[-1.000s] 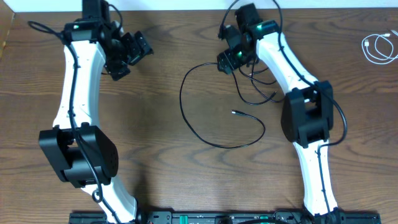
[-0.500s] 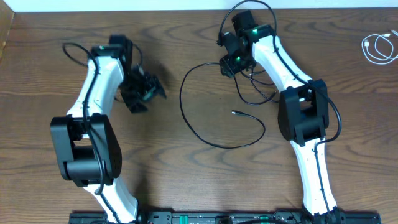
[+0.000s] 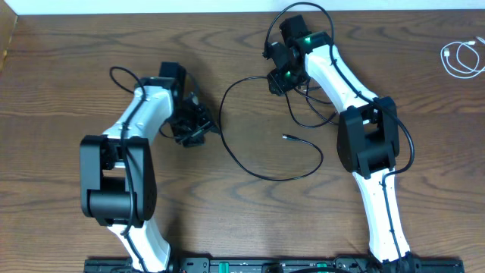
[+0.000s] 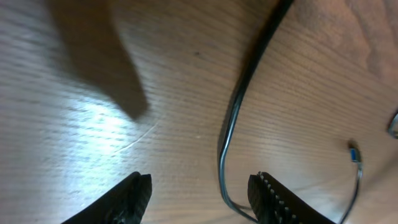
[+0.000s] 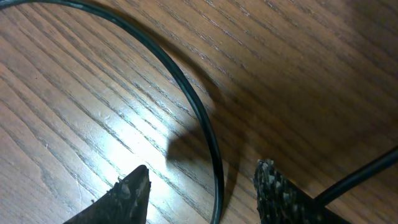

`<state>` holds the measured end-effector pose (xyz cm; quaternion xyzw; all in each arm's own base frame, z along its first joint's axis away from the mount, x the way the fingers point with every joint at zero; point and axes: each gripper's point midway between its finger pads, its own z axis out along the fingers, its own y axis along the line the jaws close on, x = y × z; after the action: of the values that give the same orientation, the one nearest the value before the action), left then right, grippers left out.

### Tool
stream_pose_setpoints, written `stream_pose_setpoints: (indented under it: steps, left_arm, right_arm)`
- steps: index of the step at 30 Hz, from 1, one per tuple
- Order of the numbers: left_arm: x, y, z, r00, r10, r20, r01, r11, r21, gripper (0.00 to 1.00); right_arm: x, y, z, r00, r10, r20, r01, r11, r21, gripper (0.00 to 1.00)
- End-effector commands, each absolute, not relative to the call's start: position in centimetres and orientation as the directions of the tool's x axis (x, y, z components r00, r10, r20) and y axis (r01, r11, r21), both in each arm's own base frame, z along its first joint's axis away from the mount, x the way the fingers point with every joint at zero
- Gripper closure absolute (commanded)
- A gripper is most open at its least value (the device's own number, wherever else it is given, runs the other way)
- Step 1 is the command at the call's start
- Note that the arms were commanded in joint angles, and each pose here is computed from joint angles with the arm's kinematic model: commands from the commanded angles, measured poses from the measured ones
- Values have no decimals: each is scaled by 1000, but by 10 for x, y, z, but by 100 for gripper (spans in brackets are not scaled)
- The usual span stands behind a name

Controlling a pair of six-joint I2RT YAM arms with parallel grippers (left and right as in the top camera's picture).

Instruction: Untangle cables

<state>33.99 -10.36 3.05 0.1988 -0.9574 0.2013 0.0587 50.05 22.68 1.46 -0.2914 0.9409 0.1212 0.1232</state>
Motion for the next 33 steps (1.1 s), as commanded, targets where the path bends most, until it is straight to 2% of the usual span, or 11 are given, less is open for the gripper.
stream_pose_setpoints:
  steps: [1,7,13,15,19,22,24,25,30,33]
  left_arm:
    - [328,-111,11,-916,-357,184,-398,870,-291,45]
    - [339,-128,0,-916,-385,117,-402,863,-305,45]
    - [348,-135,-3,-917,-398,22,-391,886,-248,54]
    - [350,-138,-4,-918,-397,-1,-386,892,-234,63]
    - [354,-140,-3,-913,-407,-25,-390,890,-234,67]
    - [363,-143,-1,-912,-407,-53,-382,888,-258,75]
    - [372,-146,1,-909,-408,-84,-371,884,-284,89]
    - [378,-147,2,-907,-409,-102,-364,882,-299,92]
    - [411,-159,16,-886,-414,-210,-311,864,-396,92]
    - [427,-165,25,-867,-421,-265,-279,853,-442,92]
  right_arm:
    - [498,229,15,-809,-508,-297,-566,809,159,50]
    - [497,229,14,-811,-507,-292,-565,810,161,50]
    - [494,233,14,-817,-501,-287,-559,810,178,51]
    - [491,235,13,-816,-504,-282,-561,807,185,52]
    - [482,234,11,-824,-509,-248,-558,806,198,55]
    - [468,236,11,-834,-511,-209,-551,797,248,65]
    - [460,242,12,-838,-510,-194,-546,783,298,71]
    - [456,245,14,-840,-509,-188,-542,775,325,75]
    - [442,258,27,-844,-503,-187,-530,732,428,85]
    - [438,268,38,-844,-496,-205,-528,697,486,87]
